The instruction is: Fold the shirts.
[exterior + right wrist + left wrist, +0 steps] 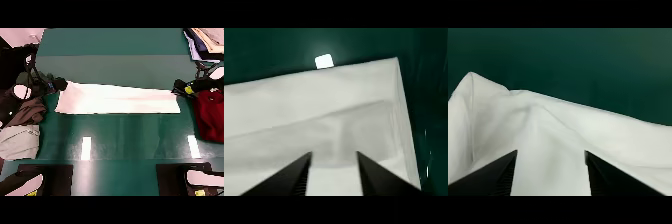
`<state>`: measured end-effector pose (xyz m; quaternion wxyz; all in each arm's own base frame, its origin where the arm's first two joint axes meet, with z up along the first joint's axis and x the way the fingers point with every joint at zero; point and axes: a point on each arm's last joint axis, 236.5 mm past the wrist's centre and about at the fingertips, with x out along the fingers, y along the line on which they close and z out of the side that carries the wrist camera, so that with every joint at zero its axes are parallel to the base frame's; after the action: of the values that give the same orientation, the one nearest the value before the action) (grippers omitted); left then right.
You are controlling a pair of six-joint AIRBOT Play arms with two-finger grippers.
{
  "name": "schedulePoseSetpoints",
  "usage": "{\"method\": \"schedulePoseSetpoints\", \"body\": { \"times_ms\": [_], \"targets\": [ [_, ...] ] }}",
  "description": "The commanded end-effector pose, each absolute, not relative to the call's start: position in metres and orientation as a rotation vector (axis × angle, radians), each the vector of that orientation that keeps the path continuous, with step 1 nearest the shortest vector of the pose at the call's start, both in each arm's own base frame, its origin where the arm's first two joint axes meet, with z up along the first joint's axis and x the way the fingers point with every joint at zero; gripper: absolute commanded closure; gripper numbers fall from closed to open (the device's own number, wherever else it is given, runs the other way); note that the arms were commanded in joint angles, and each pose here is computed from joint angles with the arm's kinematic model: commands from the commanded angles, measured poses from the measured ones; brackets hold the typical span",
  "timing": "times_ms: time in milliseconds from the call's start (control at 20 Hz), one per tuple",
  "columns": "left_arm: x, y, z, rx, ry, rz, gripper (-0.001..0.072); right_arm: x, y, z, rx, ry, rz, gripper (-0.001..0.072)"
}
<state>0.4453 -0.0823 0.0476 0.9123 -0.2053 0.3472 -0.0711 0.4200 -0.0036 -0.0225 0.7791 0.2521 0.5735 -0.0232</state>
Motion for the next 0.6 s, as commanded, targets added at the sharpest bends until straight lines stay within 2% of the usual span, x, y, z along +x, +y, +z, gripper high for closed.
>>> {"method": "schedulePoseSetpoints", "body": {
  "times_ms": [0,150,200,300,350,550],
  "targets": [
    [0.452,-0.082,0.049,-0.425,0.707,-0.142,0.0176,0.425,-0.007,-0.023,0.536,1.224,-0.041,0.0248],
    [0.447,-0.093,0.060,-0.419,0.752,-0.190,0.0177,0.407,-0.020,-0.010,0.462,1.301,0.035,0.0248],
    [0.442,-0.099,0.062,-0.415,0.789,-0.217,0.0211,0.397,-0.028,-0.006,0.442,1.335,0.062,0.0249],
    [0.429,-0.109,0.063,-0.386,0.859,-0.270,0.0646,0.382,-0.050,-0.006,0.449,1.367,0.063,0.0249],
    [0.423,-0.112,0.061,-0.367,0.885,-0.292,0.0675,0.378,-0.061,-0.009,0.469,1.367,0.049,0.0248],
    [0.402,-0.122,0.050,-0.374,0.988,-0.335,0.0675,0.370,-0.058,-0.026,0.716,1.350,0.202,0.0222]
  ]
}}
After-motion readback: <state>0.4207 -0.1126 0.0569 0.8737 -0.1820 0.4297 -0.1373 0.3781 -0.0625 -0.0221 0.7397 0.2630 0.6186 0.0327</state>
